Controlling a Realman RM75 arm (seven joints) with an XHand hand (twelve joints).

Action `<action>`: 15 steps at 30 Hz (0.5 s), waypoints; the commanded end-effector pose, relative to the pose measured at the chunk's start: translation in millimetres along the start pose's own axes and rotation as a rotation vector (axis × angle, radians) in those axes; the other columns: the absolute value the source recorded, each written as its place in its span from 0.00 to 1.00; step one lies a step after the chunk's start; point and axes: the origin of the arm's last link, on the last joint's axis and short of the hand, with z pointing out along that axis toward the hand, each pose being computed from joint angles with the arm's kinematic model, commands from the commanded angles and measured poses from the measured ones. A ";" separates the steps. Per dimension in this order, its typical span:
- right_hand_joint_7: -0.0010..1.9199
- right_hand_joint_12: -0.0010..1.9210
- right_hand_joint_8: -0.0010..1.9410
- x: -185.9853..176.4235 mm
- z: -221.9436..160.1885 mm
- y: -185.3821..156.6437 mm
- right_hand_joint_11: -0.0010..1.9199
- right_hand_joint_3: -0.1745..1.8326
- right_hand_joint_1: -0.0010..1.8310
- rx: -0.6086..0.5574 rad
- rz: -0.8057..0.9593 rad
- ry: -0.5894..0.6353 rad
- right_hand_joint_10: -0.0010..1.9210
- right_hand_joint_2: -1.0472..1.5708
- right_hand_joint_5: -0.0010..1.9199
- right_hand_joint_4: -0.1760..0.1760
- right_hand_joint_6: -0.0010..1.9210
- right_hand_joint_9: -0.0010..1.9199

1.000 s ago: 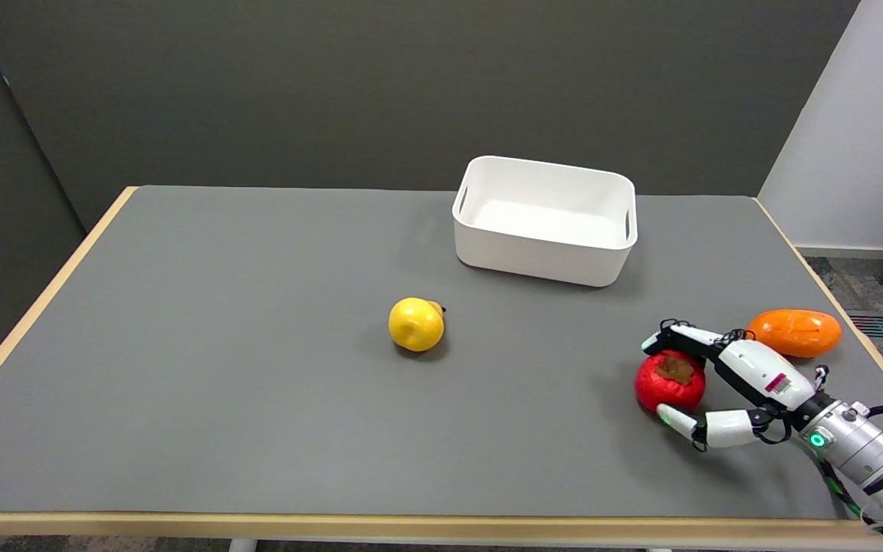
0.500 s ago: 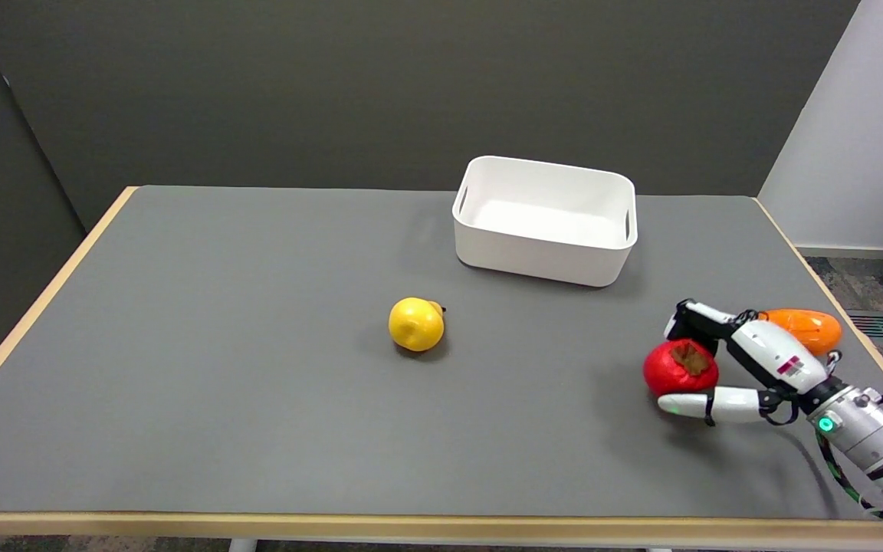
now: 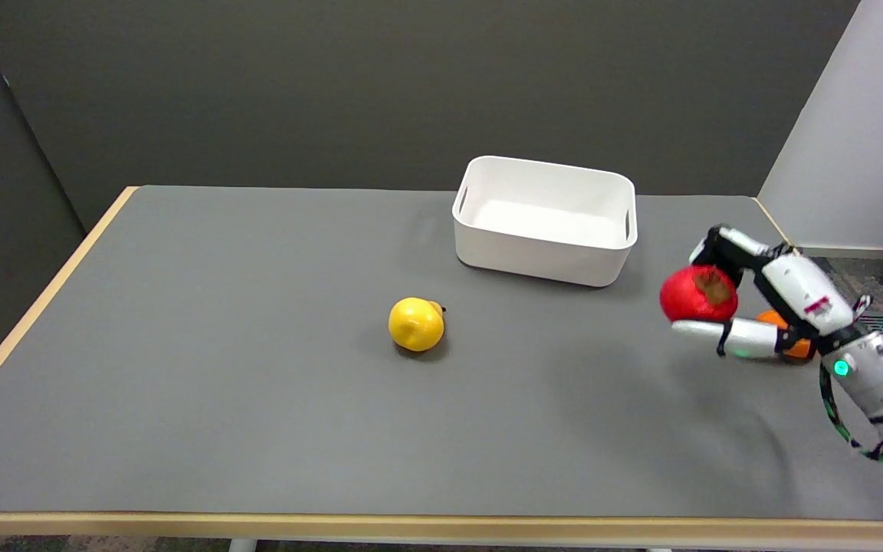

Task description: Pick up tomato.

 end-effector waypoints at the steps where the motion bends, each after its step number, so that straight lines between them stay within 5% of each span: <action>1: 0.41 0.83 0.68 49.7 88.6 -18.2 0.36 0.22 0.73 -0.082 0.036 0.244 0.77 0.83 0.30 0.16 0.82 0.41; 15: 0.40 0.82 0.69 74.0 157.6 -10.6 0.36 0.24 0.73 -0.169 0.016 0.063 0.77 0.82 0.30 0.17 0.82 0.41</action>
